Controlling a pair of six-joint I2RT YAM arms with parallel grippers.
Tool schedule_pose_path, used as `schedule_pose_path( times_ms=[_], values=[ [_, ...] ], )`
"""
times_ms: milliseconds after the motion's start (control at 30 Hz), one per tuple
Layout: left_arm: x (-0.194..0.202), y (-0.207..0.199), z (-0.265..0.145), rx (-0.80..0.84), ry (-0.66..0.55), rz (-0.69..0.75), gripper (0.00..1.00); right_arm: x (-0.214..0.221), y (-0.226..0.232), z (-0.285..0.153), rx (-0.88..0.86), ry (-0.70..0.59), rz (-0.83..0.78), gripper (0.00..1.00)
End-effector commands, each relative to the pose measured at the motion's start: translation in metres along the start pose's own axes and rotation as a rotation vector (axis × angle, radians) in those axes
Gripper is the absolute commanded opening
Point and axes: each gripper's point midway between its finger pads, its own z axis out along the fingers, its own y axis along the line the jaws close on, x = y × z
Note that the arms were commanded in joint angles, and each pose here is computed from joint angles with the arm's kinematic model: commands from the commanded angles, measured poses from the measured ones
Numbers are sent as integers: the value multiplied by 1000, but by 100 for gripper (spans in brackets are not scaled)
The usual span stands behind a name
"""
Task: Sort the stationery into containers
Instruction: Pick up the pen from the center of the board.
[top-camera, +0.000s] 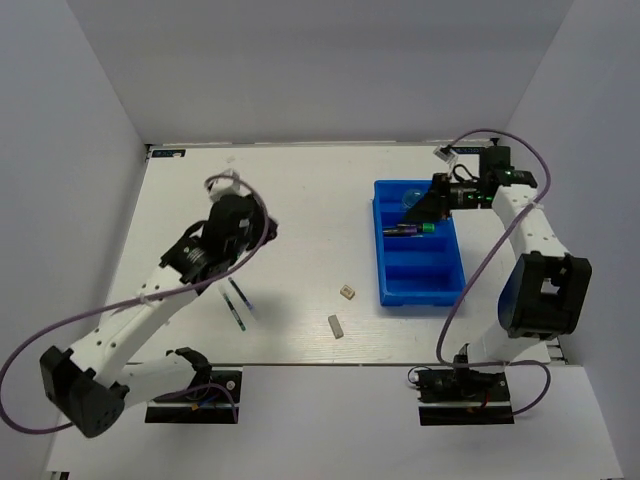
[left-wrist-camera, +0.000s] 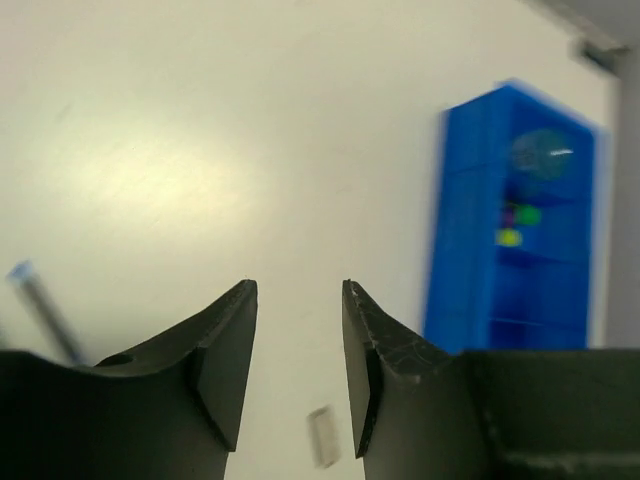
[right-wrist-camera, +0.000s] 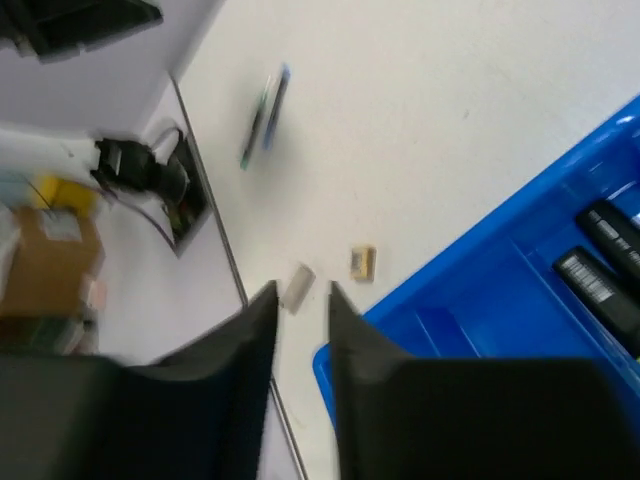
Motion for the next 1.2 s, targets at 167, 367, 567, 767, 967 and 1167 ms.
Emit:
schedule_pose_path(
  times_ms=[167, 367, 567, 767, 967, 1167],
  values=[
    [90, 148, -36, -617, 205, -210, 49, 11, 18, 63, 389, 204, -321, 10],
    [107, 177, -53, -710, 224, -262, 55, 37, 23, 140, 532, 380, -446, 24],
    [139, 205, -52, -786, 315, -293, 32, 48, 47, 209, 431, 418, -365, 31],
    [142, 219, -64, -810, 293, -304, 26, 79, 60, 268, 334, 500, -300, 12],
    [145, 219, -92, -783, 333, -270, 47, 114, 88, 325, 247, 547, -353, 27],
    [149, 214, -120, -690, 391, -150, 56, 142, 102, 365, 262, 573, -404, 33]
  ],
)
